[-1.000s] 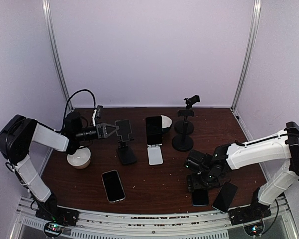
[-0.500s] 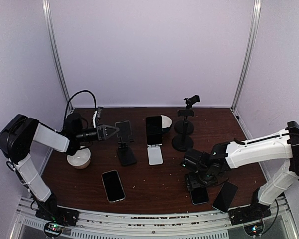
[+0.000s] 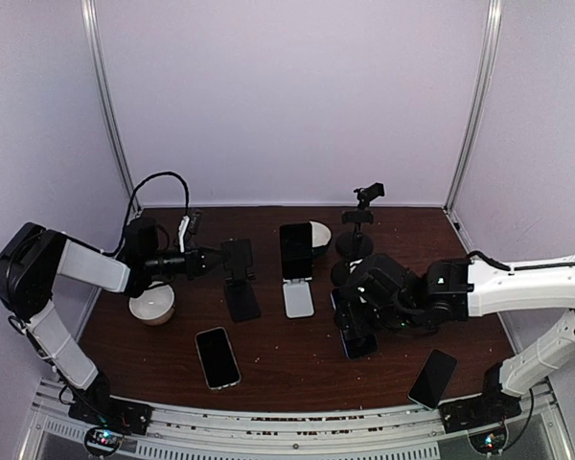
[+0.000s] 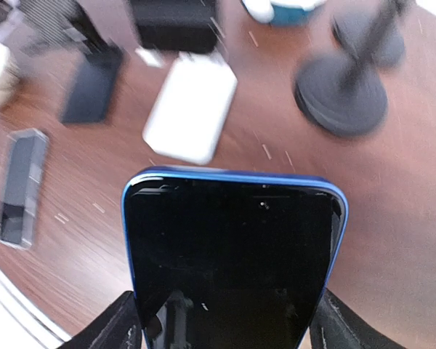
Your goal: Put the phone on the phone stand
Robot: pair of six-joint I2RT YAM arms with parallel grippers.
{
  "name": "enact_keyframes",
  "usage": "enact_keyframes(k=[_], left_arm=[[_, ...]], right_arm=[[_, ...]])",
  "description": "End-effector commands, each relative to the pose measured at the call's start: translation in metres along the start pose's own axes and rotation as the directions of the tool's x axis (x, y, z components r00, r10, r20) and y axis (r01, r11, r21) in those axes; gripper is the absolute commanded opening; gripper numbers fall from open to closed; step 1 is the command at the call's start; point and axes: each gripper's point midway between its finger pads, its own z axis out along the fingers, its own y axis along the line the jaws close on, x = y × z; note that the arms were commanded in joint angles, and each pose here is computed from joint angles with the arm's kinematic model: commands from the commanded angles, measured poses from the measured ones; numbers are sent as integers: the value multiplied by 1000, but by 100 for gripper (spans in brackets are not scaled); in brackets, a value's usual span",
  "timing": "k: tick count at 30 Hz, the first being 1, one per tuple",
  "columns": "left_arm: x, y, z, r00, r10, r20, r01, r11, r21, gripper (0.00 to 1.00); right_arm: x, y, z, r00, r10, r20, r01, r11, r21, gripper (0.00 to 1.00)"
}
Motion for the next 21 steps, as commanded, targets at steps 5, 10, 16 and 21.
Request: enact_keyframes(k=[5, 10, 16, 21], left_arm=[[38, 15, -1, 993, 3, -119, -11, 998, -61, 0], [34, 15, 2, 996, 0, -94, -5, 999, -48, 0], [25, 15, 6, 999, -24, -47, 23, 999, -24, 0], [25, 17, 9, 998, -52, -37, 51, 999, -13, 0]], right_arm=[[-159, 97, -76, 861, 19, 508, 95, 975, -199, 66], [-215, 146, -93, 734, 71, 676, 93, 975, -203, 65], [-236, 197, -73, 613, 38, 789, 94, 988, -120, 63], [-241, 211, -39, 587, -37, 809, 73, 997, -7, 62]])
